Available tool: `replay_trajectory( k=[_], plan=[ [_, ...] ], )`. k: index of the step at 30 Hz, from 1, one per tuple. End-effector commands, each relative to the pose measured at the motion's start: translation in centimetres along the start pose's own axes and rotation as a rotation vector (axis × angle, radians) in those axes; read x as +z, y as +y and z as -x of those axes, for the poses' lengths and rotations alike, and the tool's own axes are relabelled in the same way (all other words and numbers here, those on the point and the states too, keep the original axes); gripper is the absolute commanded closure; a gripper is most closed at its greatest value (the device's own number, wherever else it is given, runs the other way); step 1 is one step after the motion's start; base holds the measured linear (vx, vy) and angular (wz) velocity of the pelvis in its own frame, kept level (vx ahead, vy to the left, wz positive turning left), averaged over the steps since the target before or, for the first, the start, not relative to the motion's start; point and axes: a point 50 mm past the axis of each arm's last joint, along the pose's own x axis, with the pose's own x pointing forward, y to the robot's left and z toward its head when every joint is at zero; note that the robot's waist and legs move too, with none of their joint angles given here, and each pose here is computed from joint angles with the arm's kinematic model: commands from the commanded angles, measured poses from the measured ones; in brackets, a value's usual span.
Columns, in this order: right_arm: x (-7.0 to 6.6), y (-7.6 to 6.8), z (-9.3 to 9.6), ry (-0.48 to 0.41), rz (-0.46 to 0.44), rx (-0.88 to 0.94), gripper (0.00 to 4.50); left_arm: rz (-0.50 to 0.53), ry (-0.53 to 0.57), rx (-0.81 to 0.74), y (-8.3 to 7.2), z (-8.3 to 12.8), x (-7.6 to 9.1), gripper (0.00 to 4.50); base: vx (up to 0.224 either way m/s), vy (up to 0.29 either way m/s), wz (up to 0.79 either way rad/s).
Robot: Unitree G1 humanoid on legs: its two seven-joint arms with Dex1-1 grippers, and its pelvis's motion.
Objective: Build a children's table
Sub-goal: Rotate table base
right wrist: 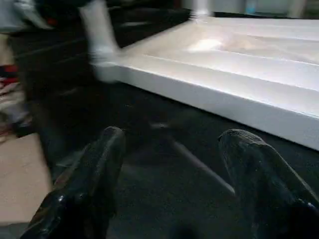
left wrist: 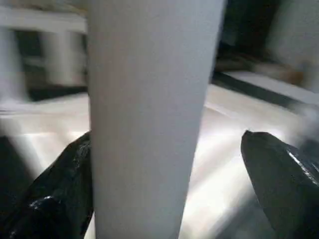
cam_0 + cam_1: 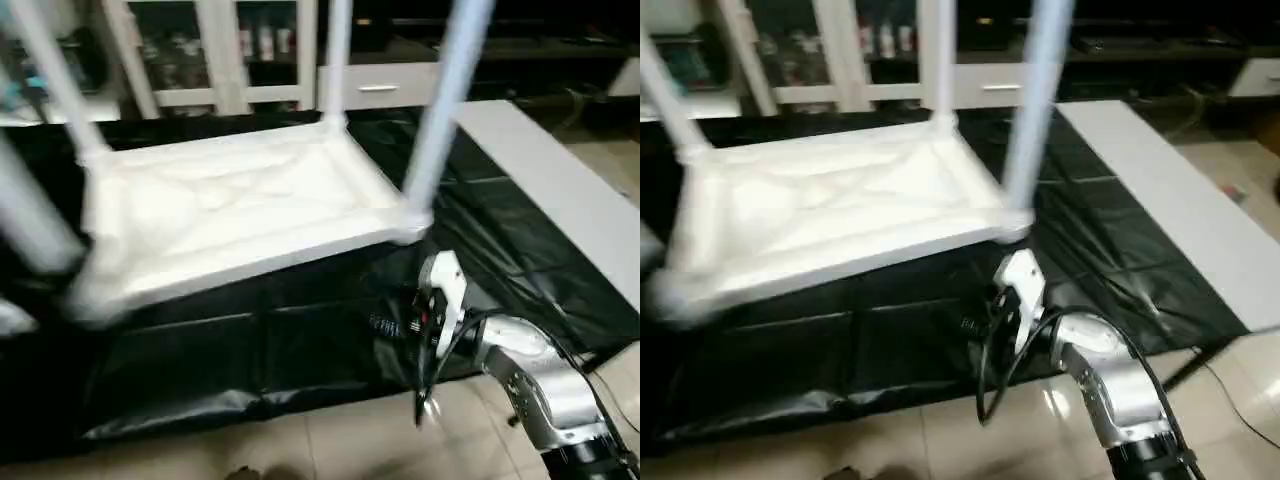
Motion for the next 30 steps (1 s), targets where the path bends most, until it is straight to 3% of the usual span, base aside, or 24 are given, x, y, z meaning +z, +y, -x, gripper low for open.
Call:
replay_trajectory(
  k=[1, 4, 6, 10, 11, 12, 13, 15, 16, 20, 22, 25, 28, 30],
  plan=[
    [0.4, 0.4, 0.2, 0.004, 0.002, 0.038, 1.21, 0.012, 0.098, -0.228, -2.8, -2.4, -0.7, 0.01, 0.000, 0.000, 0.00],
    [0.8, 0.5, 0.2, -0.004, 0.012, 0.035, 1.21, -0.023, 0.161, -0.407, -5.3, -5.0, -0.9, 0.01, 0.000, 0.000, 0.00],
    [0.9, 0.3, 0.2, -0.008, 0.023, 0.011, 1.21, -0.036, 0.158, -0.435, -5.8, -5.8, -0.9, 0.01, 0.000, 0.000, 0.00],
    [1.3, -1.4, 0.3, -0.045, 0.076, -0.187, 1.21, -0.071, 0.090, -0.531, -8.5, -10.0, -0.6, 0.01, 0.000, 0.000, 0.00],
    [1.7, -2.0, 0.9, -0.068, 0.083, -0.264, 1.21, -0.077, 0.053, -0.564, -9.9, -12.0, -0.4, 0.01, 0.000, 0.000, 0.00],
    [1.7, -2.1, 1.0, -0.072, 0.083, -0.275, 1.21, -0.079, 0.048, -0.571, -10.2, -12.4, -0.3, 0.01, 0.000, 0.000, 0.00],
    [2.0, -2.1, 1.7, -0.082, 0.077, -0.292, 1.21, -0.084, 0.039, -0.626, -11.7, -14.0, -0.4, 0.01, 0.000, 0.000, 0.00],
    [2.1, -2.0, 2.0, -0.082, 0.077, -0.295, 1.21, -0.092, 0.033, -0.650, -12.5, -14.6, -0.4, 0.01, 0.000, 0.000, 0.00],
    [2.1, -1.9, 2.4, -0.075, 0.081, -0.298, 1.21, -0.096, 0.022, -0.695, -13.7, -15.4, -0.4, 0.01, 0.000, 0.000, 0.00],
    [2.0, -1.7, 2.8, -0.071, 0.084, -0.303, 1.21, -0.115, 0.018, -0.749, -15.0, -16.0, -0.4, 0.01, 0.000, 0.000, 0.00],
    [1.9, -1.6, 3.0, -0.070, 0.086, -0.310, 1.21, -0.157, 0.058, -0.782, -15.0, -16.0, -0.9, 0.01, 0.000, 0.000, 0.00],
    [2.0, -1.4, 3.0, -0.070, 0.086, -0.302, 1.21, -0.226, 0.187, -0.813, -12.9, -14.6, -1.8, 0.01, 0.000, 0.000, 0.00],
    [2.1, -1.3, 2.9, -0.069, 0.085, -0.287, 1.21, -0.238, 0.259, -0.833, -11.9, -13.8, -2.0, 0.01, 0.000, 0.000, 0.00],
    [2.0, -1.0, 2.5, -0.061, 0.087, -0.253, 1.21, -0.325, 0.384, -0.822, -9.7, -12.6, -2.3, 0.01, 0.000, 0.000, 0.00]
  ],
)
